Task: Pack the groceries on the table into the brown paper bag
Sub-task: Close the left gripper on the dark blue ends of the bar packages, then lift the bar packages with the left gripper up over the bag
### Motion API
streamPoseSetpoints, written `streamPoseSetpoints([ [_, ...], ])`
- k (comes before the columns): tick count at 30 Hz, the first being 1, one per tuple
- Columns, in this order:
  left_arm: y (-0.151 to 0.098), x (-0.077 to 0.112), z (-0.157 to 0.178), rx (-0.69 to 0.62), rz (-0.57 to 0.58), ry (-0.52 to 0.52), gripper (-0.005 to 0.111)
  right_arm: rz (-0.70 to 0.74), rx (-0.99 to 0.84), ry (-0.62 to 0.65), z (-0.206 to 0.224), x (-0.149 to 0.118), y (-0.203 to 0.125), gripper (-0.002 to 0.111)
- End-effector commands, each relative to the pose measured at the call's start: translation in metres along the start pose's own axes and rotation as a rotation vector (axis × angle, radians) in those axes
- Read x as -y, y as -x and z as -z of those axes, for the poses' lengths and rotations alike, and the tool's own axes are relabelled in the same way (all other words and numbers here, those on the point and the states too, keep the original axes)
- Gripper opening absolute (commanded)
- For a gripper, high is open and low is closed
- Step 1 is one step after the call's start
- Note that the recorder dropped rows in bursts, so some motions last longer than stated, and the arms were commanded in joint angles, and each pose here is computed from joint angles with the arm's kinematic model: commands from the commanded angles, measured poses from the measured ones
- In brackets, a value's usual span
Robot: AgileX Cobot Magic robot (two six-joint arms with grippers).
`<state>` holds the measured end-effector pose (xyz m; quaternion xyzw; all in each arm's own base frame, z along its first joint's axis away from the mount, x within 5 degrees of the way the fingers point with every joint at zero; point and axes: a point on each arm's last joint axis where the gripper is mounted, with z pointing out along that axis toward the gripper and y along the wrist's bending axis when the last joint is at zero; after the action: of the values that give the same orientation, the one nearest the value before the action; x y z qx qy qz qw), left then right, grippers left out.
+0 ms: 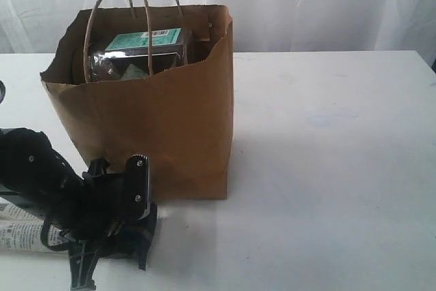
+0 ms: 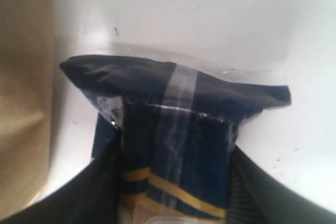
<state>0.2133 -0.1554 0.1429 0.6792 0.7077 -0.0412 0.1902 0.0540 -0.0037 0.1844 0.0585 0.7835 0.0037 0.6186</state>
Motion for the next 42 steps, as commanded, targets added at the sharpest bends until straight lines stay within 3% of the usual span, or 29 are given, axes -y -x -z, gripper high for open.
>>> streamPoseSetpoints([
  [1, -0.007, 0.011, -0.007, -0.048, 0.039, -0.092, 0.000, -0.004, 0.010, -0.001, 0.000, 0.000, 0.000, 0.000],
  [10, -0.004, 0.014, 0.011, -0.034, 0.174, -0.100, 0.000, -0.004, 0.010, -0.001, 0.000, 0.000, 0.000, 0.000],
  [15, 0.007, 0.014, 0.070, 0.000, 0.277, -0.046, 0.000, -0.004, 0.010, -0.001, 0.000, 0.000, 0.000, 0.000],
  [17, 0.003, 0.014, 0.096, -0.068, 0.272, -0.009, 0.000, -0.004, 0.010, -0.001, 0.000, 0.000, 0.000, 0.000],
  [20, -0.013, 0.015, 0.135, -0.250, 0.364, 0.088, 0.000, -0.004, 0.010, -0.001, 0.000, 0.000, 0.000, 0.000],
  [22, -0.030, 0.022, 0.168, -0.400, 0.485, 0.200, 0.000, -0.004, 0.010, -0.001, 0.000, 0.000, 0.000, 0.000],
  [25, -0.042, 0.022, 0.194, -0.448, 0.549, 0.371, 0.000, -0.004, 0.010, -0.001, 0.000, 0.000, 0.000, 0.000],
  [28, -0.051, 0.012, 0.238, -0.427, 0.676, 0.698, 0.000, -0.004, 0.010, -0.001, 0.000, 0.000, 0.000, 0.000],
  [30, -0.047, 0.006, 0.270, -0.346, 0.742, 0.839, 0.000, -0.004, 0.010, -0.001, 0.000, 0.000, 0.000, 0.000],
  [34, -0.037, -0.002, 0.312, -0.183, 0.838, 0.987, 0.000, -0.004, 0.010, -0.001, 0.000, 0.000, 0.000, 0.000],
  [37, -0.026, -0.012, 0.349, 0.059, 0.885, 1.170, 0.000, -0.004, 0.010, -0.001, 0.000, 0.000, 0.000, 0.000],
  [38, -0.015, -0.019, 0.374, 0.309, 0.891, 1.283, 0.000, -0.004, 0.010, -0.001, 0.000, 0.000, 0.000, 0.000],
  [39, -0.009, -0.021, 0.383, 0.427, 0.901, 1.316, 0.000, -0.004, 0.010, -0.001, 0.000, 0.000, 0.000, 0.000],
  [40, 0.005, -0.027, 0.397, 0.660, 0.861, 1.369, 0.000, -0.004, 0.010, -0.001, 0.000, 0.000, 0.000, 0.000],
  [42, 0.021, -0.036, 0.406, 0.875, 0.788, 1.419, 0.000, -0.004, 0.010, -0.001, 0.000, 0.000, 0.000, 0.000],
])
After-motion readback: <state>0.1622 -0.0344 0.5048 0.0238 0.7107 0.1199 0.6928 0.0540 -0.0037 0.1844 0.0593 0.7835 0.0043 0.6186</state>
